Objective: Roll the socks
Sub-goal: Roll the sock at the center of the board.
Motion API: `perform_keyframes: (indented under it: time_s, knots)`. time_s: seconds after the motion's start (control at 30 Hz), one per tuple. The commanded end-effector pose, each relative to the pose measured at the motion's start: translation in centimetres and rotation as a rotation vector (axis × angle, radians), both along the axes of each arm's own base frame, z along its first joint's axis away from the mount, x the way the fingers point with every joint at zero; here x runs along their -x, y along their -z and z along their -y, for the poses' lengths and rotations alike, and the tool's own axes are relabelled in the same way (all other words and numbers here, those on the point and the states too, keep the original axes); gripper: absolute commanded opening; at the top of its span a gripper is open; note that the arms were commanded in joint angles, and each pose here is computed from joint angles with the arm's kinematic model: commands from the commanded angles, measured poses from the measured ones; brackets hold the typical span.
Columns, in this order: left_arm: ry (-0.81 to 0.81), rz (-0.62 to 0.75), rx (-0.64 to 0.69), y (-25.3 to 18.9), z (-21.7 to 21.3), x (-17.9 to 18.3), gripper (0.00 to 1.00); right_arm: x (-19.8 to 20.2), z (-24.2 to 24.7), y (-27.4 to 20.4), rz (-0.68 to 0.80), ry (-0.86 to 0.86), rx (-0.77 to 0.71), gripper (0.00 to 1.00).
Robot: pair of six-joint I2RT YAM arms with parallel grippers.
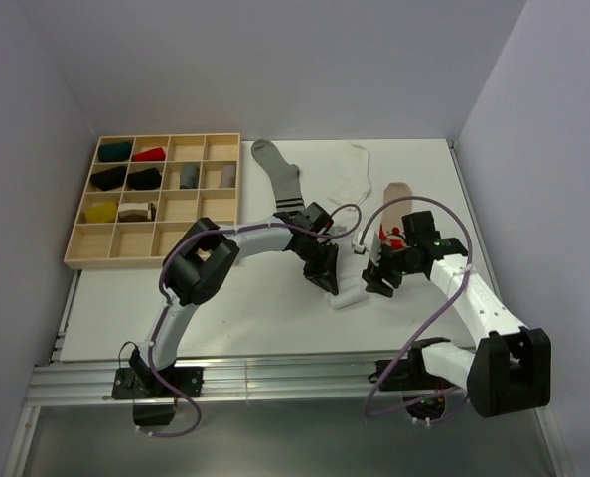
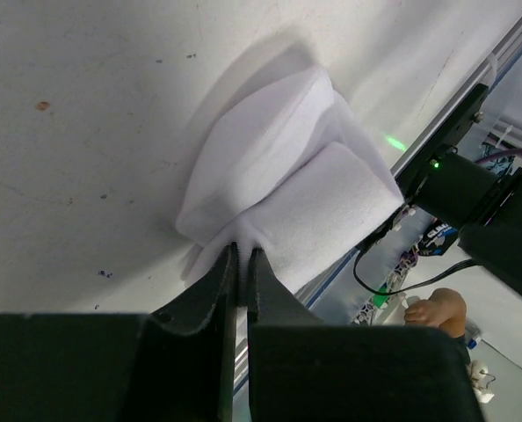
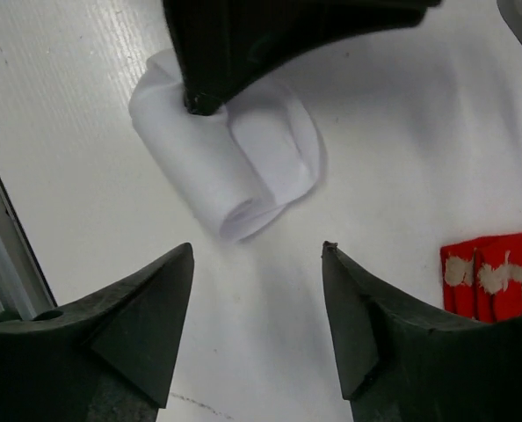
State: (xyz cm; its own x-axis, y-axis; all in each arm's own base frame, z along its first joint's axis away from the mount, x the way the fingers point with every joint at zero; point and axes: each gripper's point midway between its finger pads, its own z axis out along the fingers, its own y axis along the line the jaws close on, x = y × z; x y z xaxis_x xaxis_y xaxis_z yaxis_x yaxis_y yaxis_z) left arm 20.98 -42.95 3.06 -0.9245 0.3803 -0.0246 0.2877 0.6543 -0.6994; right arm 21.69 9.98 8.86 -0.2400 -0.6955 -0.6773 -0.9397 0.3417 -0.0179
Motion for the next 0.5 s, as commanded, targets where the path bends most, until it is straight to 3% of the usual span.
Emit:
perform_keyframes:
  time_s: [0.0,0.47]
  knots:
    - [0.017,-0.005,-0.152,4.2,-2.2,0.7,0.00,0.1,-0.3,-0.3,0.092,-0.073,0.069,0.68]
    - [0.021,-0.026,-0.155,4.6,-2.1,0.9,0.00,1.7,-3.7,2.0,0.241,-0.254,0.203,0.76]
